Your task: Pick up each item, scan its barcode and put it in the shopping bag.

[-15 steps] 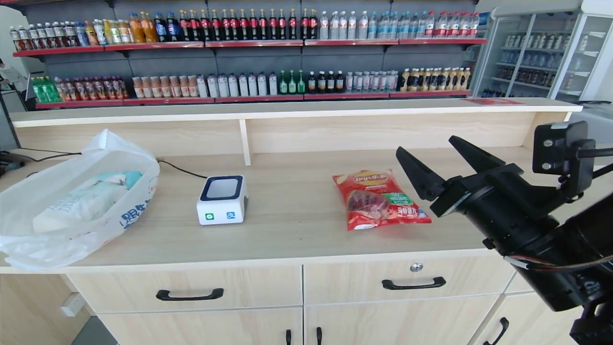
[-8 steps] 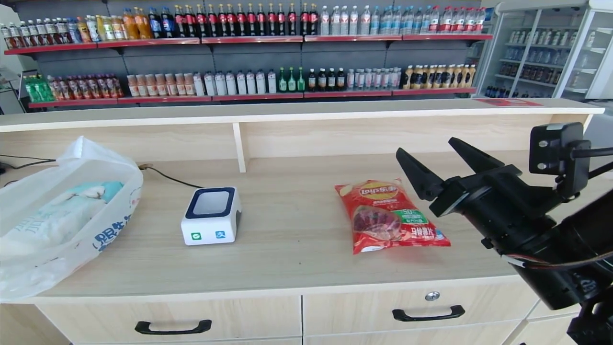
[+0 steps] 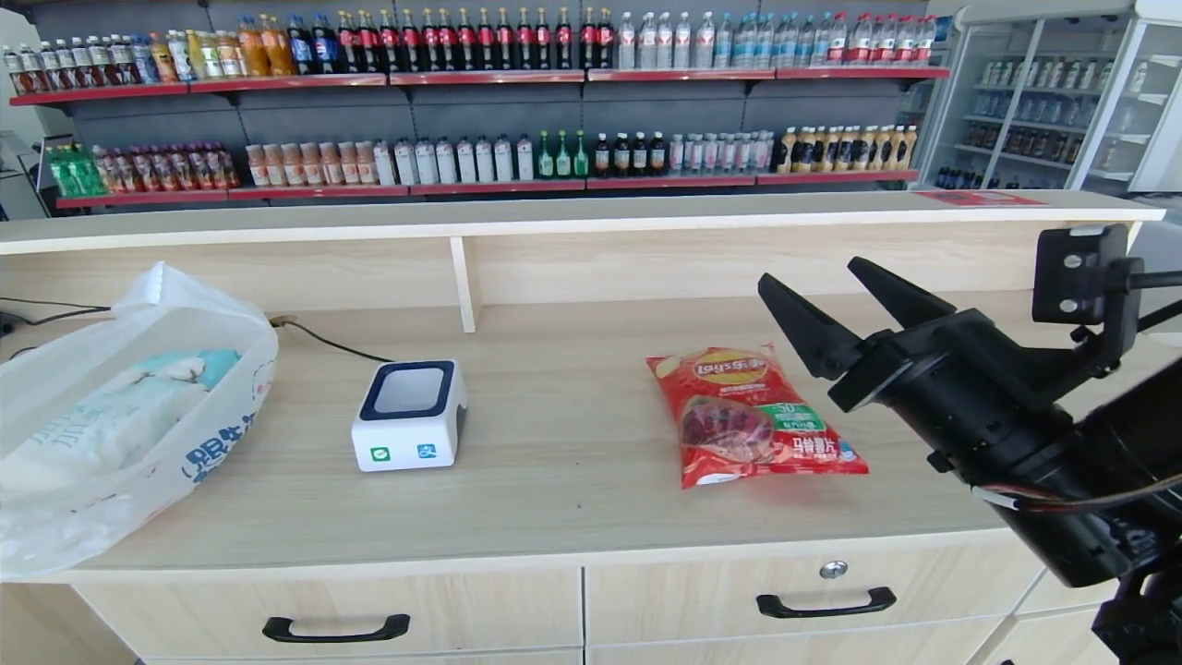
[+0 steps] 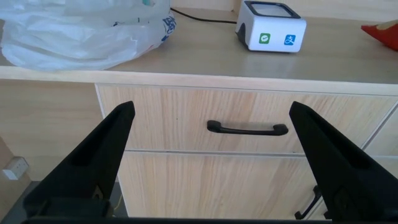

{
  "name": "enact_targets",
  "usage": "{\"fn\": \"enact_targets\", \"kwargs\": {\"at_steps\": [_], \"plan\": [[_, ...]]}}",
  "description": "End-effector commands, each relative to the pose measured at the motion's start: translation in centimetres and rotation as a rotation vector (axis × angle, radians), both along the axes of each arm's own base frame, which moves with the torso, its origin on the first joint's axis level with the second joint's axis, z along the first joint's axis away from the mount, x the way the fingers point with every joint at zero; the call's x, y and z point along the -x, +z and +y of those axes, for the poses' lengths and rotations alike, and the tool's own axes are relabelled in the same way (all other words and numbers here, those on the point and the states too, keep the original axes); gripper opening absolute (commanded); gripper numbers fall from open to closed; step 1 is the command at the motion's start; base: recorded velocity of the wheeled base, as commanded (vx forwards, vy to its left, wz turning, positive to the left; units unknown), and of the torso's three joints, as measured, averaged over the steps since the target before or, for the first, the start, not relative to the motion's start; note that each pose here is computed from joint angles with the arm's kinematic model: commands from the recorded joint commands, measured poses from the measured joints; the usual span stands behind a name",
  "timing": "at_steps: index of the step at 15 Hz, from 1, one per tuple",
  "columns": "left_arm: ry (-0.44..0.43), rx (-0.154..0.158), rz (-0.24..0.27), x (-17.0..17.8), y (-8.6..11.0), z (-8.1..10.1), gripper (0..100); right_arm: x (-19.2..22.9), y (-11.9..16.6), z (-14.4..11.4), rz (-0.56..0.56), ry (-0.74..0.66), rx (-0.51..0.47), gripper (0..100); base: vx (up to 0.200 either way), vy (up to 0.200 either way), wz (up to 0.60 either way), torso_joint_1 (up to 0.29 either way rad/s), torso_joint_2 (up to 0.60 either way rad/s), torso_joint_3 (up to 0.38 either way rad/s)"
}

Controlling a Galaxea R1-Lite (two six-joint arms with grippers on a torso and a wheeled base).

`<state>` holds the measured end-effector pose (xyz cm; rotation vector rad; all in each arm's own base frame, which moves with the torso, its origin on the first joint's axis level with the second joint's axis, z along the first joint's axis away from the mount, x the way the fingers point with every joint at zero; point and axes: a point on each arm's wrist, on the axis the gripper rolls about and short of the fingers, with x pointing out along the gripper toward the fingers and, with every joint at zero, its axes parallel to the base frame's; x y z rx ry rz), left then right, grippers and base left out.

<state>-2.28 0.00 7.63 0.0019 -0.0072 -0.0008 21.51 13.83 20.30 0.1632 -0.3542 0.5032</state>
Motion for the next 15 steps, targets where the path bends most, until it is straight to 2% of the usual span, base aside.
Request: {"fn": "enact_targets", "kwargs": {"at_steps": [1,4,5,6,8,11,14,15], "plan": [[0.001,-0.001,0.004,0.0,0.0,0.0,100,-0.7,-0.1,-0.1,-0.006,0.032,0.009,100,0.000,0.000,0.00,0.000,0.00,0.000],[-0.001,-0.003,0.006,0.0,-0.1,0.0,100,-1.9,0.5,0.4,-0.009,0.043,-0.046,100,0.000,0.000,0.00,0.000,0.00,0.000],[-0.001,-0.006,0.007,0.0,-0.1,0.0,100,-2.4,0.7,0.7,0.023,0.039,-0.050,100,0.000,0.000,0.00,0.000,0.00,0.000],[-0.001,-0.006,0.007,0.0,-0.1,0.0,100,-2.3,0.6,0.6,0.099,0.048,-0.036,100,0.000,0.000,0.00,0.000,0.00,0.000],[-0.001,-0.006,0.007,0.0,-0.1,0.0,100,-1.6,1.5,0.3,0.347,0.043,0.090,100,0.000,0.000,0.00,0.000,0.00,0.000],[-0.001,-0.006,0.007,0.0,-0.1,0.0,100,-3.0,3.8,1.2,0.568,0.051,0.186,100,0.000,0.000,0.00,0.000,0.00,0.000],[-0.001,-0.006,0.007,0.0,-0.1,0.0,100,-4.2,4.7,2.3,0.808,0.004,0.346,100,0.000,0.000,0.00,0.000,0.00,0.000],[-0.001,-0.006,0.007,0.0,-0.1,0.0,100,-4.6,4.2,2.7,0.904,-0.047,0.412,100,0.000,0.000,0.00,0.000,0.00,0.000]]}}
